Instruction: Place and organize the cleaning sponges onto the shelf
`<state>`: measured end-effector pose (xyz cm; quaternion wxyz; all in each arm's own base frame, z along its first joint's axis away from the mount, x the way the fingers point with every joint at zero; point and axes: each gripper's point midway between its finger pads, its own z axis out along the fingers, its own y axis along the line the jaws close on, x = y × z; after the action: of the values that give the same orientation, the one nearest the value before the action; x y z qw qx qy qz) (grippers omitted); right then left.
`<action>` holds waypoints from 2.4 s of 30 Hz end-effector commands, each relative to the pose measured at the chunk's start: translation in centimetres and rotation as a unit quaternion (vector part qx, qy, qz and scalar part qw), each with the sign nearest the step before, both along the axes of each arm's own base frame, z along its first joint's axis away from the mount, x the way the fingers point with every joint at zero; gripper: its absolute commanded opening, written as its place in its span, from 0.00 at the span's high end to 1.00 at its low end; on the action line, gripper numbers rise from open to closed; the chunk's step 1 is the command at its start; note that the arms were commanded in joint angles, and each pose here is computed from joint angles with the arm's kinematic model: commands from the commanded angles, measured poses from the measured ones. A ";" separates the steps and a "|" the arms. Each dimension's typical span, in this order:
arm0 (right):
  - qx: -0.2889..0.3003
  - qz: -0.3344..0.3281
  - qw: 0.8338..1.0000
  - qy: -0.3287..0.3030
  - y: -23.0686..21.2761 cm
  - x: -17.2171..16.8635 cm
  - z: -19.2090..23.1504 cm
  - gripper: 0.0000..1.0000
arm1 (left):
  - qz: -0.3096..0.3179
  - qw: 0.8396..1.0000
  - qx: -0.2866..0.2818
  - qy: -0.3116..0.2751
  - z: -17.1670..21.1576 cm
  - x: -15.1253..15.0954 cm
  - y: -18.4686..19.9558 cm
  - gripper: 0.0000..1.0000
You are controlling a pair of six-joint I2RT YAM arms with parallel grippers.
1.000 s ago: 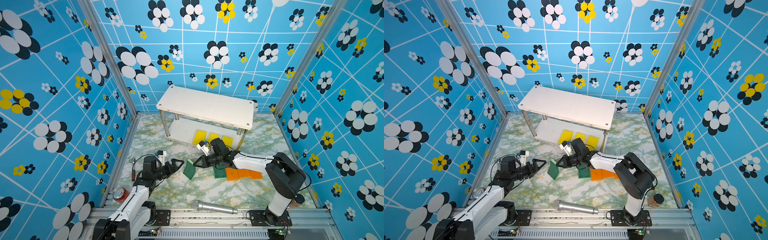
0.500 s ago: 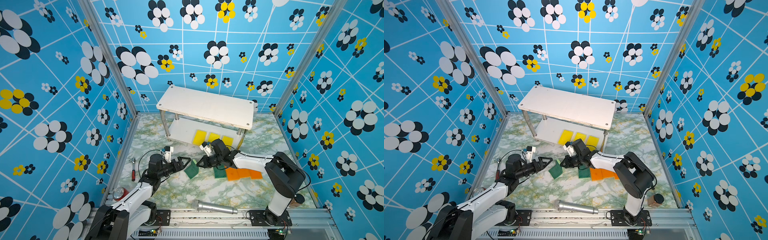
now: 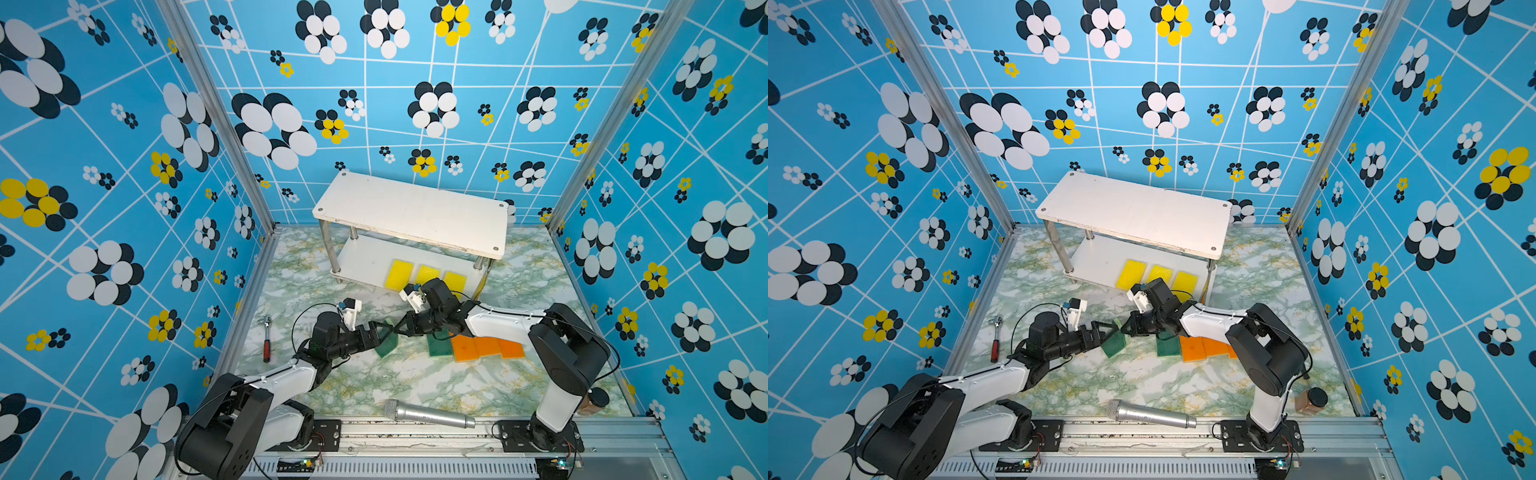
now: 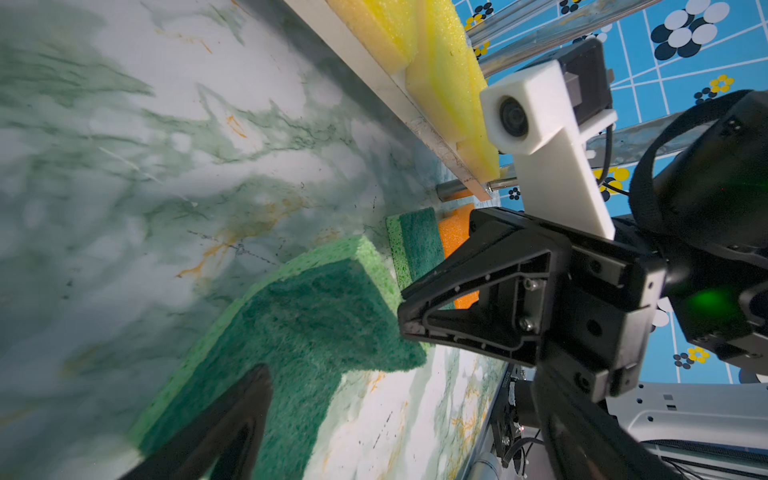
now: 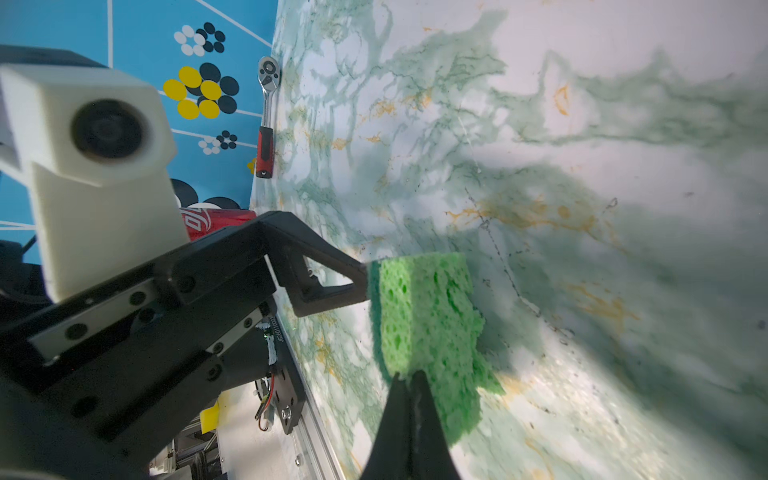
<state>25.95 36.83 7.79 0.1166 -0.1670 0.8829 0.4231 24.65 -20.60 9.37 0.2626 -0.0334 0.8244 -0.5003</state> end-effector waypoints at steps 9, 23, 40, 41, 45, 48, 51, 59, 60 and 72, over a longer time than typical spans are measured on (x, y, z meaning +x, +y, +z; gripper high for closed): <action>-0.048 0.002 0.998 0.030 -1.3 -1.2 -2.8 0.92 | 0.000 1.000 0.011 0.011 -1.6 0.0 -0.4 0.01; -0.051 -0.005 0.998 0.020 -1.6 -1.0 -2.3 0.78 | 0.001 0.999 0.014 0.030 -3.2 0.0 -0.5 0.01; -0.074 -0.019 0.997 -0.025 -3.2 -0.8 1.0 0.63 | -0.038 0.992 0.118 -0.020 1.5 0.2 0.2 0.01; -0.076 -0.020 0.997 -0.028 -3.4 -0.7 1.2 0.63 | -0.040 0.990 0.133 -0.023 1.9 0.2 0.4 0.01; -0.079 -0.019 0.996 -0.036 -3.8 -1.0 1.9 0.62 | -0.065 0.981 0.181 -0.013 1.7 -0.1 0.9 0.01; -0.086 -0.018 0.995 -0.045 -4.3 -1.1 2.6 0.62 | -0.083 0.965 0.248 0.018 -0.1 -0.4 2.1 0.01; -0.089 -0.018 0.994 -0.054 -4.9 -1.4 3.3 0.62 | -0.092 0.958 0.271 0.007 -0.2 -0.5 2.6 0.01; -0.103 -0.025 0.991 -0.080 -6.6 -2.0 4.9 0.59 | -0.098 0.952 0.290 -0.011 -0.3 -0.5 2.6 0.01; -0.104 -0.025 0.991 -0.082 -6.8 -2.1 5.0 0.59 | -0.099 0.952 0.289 -0.010 -0.4 -0.5 2.6 0.01; -0.095 -0.030 0.990 -0.099 -8.8 -2.5 5.9 0.49 | -0.156 0.940 0.304 -0.020 -0.6 -0.6 0.4 0.01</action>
<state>23.78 29.42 13.78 0.1963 -0.1927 0.9048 0.3252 23.64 -19.48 8.10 0.1954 0.1572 0.9290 -0.2722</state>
